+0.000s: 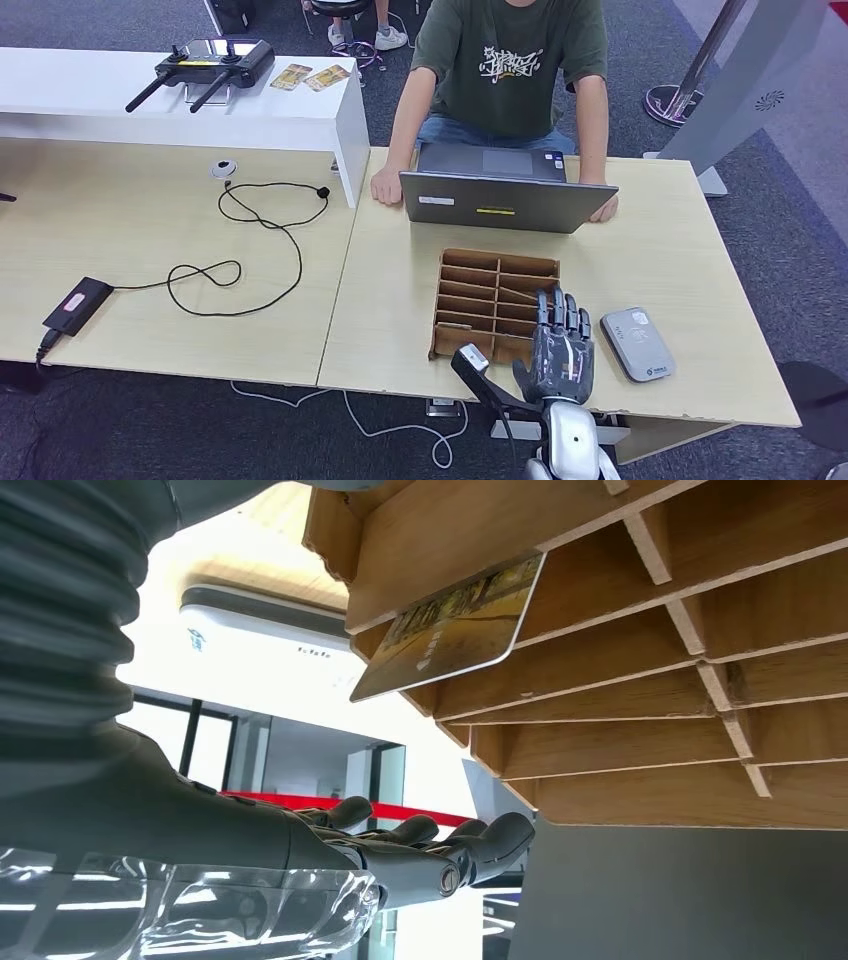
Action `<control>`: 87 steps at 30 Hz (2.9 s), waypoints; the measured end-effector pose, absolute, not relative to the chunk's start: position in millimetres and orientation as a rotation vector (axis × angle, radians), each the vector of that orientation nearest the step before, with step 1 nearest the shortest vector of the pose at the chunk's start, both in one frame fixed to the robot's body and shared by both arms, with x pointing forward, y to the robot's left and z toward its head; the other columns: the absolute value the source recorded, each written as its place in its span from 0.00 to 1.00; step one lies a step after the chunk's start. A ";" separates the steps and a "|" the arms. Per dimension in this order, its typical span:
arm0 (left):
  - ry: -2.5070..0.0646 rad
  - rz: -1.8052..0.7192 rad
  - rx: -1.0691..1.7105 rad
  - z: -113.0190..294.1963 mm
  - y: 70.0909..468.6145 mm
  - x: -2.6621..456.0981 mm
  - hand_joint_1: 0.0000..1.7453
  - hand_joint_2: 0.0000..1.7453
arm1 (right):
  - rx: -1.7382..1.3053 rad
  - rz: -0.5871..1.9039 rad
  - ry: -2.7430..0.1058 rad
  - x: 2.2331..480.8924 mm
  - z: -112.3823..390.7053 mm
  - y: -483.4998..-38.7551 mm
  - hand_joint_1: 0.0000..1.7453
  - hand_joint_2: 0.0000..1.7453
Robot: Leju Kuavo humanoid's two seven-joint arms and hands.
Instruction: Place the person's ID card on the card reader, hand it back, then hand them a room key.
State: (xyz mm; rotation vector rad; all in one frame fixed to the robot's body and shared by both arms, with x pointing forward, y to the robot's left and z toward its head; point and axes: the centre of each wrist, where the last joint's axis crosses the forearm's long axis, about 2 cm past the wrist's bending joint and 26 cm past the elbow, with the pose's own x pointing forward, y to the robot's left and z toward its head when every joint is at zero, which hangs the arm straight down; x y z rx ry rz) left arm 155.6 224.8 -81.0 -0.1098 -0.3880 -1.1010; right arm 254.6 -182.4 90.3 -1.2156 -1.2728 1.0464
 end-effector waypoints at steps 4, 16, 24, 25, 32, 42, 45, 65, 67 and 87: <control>-0.388 -1.101 -0.109 -81.0 224.8 155.6 0.00 0.00 | -1.215 1.048 -1.275 254.6 90.3 -182.4 0.00 1.00; -0.387 -1.103 -0.110 -81.1 225.3 155.6 0.00 0.00 | -1.203 1.070 -1.290 254.8 89.4 -182.6 1.00 1.00; -0.386 -1.102 -0.109 -81.2 226.7 155.7 0.00 0.00 | -1.203 1.072 -1.296 255.5 89.1 -182.8 0.95 1.00; -0.386 -1.102 -0.109 -81.2 226.9 155.8 0.00 0.00 | -1.204 1.072 -1.296 255.8 89.3 -182.8 0.95 1.00; -0.386 -1.102 -0.108 -81.3 227.6 155.8 0.00 0.00 | -1.205 1.072 -1.298 257.0 89.7 -182.9 0.94 1.00; -0.387 -1.100 -0.109 -81.4 227.9 155.8 0.00 0.00 | -1.209 1.068 -1.314 257.7 90.0 -183.1 0.79 1.00; -0.391 -1.099 -0.111 -81.4 228.4 155.8 0.00 0.00 | -1.207 1.070 -1.323 257.7 89.5 -183.3 0.79 1.00; -0.401 -1.106 -0.105 -84.1 229.3 148.3 0.00 0.00 | -1.340 0.564 -1.612 234.4 129.0 -221.5 0.98 1.00; -0.402 -1.106 -0.106 -84.1 229.3 148.2 0.00 0.00 | -1.323 0.501 -1.627 230.9 131.6 -226.0 0.99 1.00; -0.394 -1.109 -0.107 -83.4 224.0 148.4 0.00 0.00 | -0.983 -0.263 -1.663 206.4 128.0 -277.4 0.99 1.00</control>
